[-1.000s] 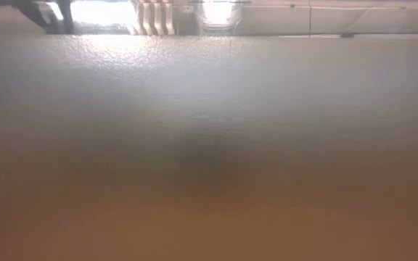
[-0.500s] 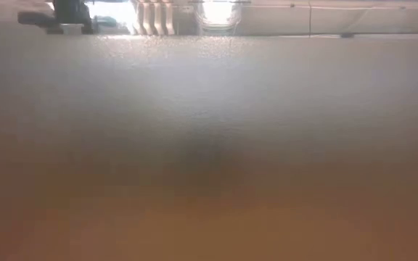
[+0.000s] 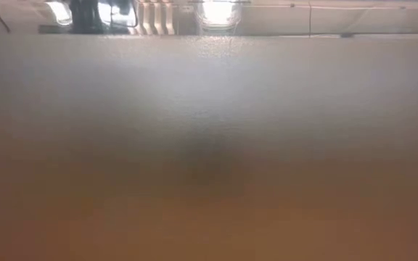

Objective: Pick & Place Food Item
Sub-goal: Put the purple water bottle into the transparent bin

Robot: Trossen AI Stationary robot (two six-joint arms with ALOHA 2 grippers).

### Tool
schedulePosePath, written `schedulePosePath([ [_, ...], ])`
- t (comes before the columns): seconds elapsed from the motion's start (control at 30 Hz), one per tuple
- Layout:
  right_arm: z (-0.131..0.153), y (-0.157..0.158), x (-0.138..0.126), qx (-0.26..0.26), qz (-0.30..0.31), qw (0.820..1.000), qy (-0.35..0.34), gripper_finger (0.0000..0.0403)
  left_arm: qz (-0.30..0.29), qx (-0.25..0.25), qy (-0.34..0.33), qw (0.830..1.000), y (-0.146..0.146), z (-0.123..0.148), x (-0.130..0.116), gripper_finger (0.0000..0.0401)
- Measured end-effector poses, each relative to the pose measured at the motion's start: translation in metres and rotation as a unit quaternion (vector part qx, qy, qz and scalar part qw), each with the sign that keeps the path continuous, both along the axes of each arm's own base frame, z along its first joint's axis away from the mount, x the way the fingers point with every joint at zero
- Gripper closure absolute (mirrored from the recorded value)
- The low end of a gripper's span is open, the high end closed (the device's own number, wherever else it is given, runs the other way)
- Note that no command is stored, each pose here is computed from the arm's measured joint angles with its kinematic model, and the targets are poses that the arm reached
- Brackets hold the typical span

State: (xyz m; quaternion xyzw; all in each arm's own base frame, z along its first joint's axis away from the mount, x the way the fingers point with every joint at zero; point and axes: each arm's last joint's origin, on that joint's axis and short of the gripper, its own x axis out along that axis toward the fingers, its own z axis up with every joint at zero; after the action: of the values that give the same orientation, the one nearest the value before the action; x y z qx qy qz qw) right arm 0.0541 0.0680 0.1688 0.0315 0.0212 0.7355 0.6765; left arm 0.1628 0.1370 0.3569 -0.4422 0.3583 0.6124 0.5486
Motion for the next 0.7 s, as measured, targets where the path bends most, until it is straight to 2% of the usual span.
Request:
schedulePosePath([
  [0.27,0.0,0.0,0.0,0.0,0.0,1.0,0.0,0.0395,-0.012,0.002,-0.009,1.0,0.015,-0.004,0.002,0.0187],
  [0.5,0.0,0.0,0.0,0.0,0.0,1.0,0.0,0.0395,-0.029,-0.041,-0.003,0.999,0.032,-0.015,0.004,0.0187],
  [0.7,0.0,0.0,0.0,0.0,0.0,1.0,0.0,0.0395,-0.041,-0.057,0.0,0.998,0.05,-0.024,0.004,0.0187],
])
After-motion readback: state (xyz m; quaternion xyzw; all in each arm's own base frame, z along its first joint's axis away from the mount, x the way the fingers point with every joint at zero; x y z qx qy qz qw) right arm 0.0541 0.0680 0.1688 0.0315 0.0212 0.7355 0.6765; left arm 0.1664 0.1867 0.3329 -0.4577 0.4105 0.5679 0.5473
